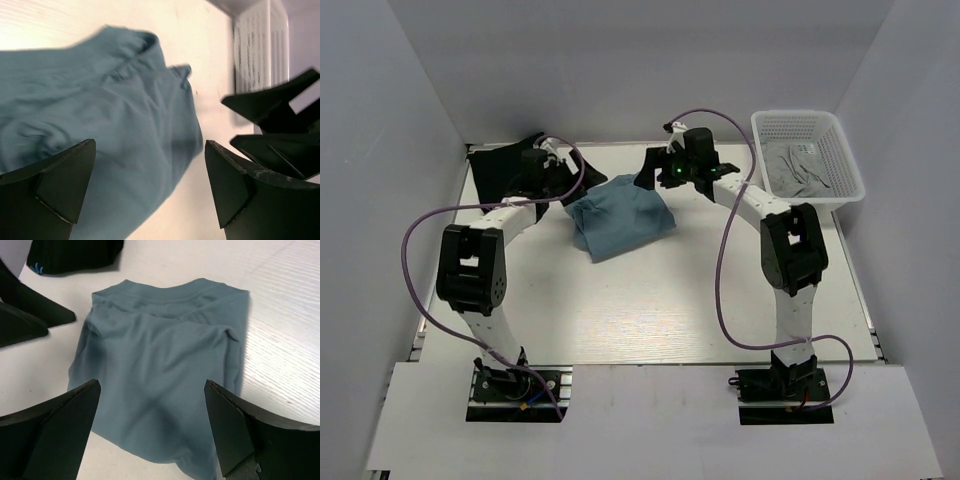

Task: Fold and stack the t-shirts
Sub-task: Smooth out wrinkles on the folded tshirt

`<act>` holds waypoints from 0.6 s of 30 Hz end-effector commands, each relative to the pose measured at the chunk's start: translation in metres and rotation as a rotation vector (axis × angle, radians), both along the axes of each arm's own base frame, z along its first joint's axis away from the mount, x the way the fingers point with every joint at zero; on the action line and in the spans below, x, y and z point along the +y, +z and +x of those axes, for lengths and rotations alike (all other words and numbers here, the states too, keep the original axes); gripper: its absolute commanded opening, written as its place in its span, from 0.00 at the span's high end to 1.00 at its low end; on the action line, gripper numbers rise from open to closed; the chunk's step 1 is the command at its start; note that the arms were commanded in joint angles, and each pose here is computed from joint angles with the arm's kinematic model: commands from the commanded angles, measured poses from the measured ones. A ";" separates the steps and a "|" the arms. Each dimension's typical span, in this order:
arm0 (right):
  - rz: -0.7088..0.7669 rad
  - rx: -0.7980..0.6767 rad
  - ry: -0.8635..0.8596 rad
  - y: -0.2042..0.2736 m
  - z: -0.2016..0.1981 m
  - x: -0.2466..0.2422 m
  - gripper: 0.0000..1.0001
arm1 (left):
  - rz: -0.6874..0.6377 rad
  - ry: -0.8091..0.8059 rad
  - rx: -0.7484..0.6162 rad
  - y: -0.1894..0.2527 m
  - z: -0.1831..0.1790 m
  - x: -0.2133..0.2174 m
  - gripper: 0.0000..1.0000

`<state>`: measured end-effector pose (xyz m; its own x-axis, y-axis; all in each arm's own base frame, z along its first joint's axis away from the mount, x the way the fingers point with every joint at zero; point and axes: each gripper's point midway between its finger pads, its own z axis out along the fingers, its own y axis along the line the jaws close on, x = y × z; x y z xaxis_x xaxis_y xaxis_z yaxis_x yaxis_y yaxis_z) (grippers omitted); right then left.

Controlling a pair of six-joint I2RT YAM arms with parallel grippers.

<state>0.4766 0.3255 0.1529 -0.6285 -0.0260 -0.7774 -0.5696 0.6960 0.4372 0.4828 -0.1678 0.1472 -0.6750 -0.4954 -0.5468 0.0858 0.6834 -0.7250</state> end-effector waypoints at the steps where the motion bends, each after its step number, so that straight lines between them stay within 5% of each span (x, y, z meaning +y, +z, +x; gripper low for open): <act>1: 0.019 -0.022 0.057 0.002 -0.011 0.019 0.10 | -0.005 -0.130 0.028 -0.011 -0.027 -0.035 0.00; 9: 0.027 0.227 0.118 -0.080 -0.060 0.017 0.10 | 0.055 -0.146 0.240 -0.091 -0.056 -0.043 0.00; 15: -0.050 0.349 0.172 -0.116 -0.144 -0.016 0.10 | 0.103 -0.236 0.382 -0.120 -0.147 -0.054 0.00; 18: -0.113 0.310 0.158 -0.113 -0.185 -0.041 0.10 | 0.166 -0.243 0.333 -0.090 -0.183 -0.045 0.00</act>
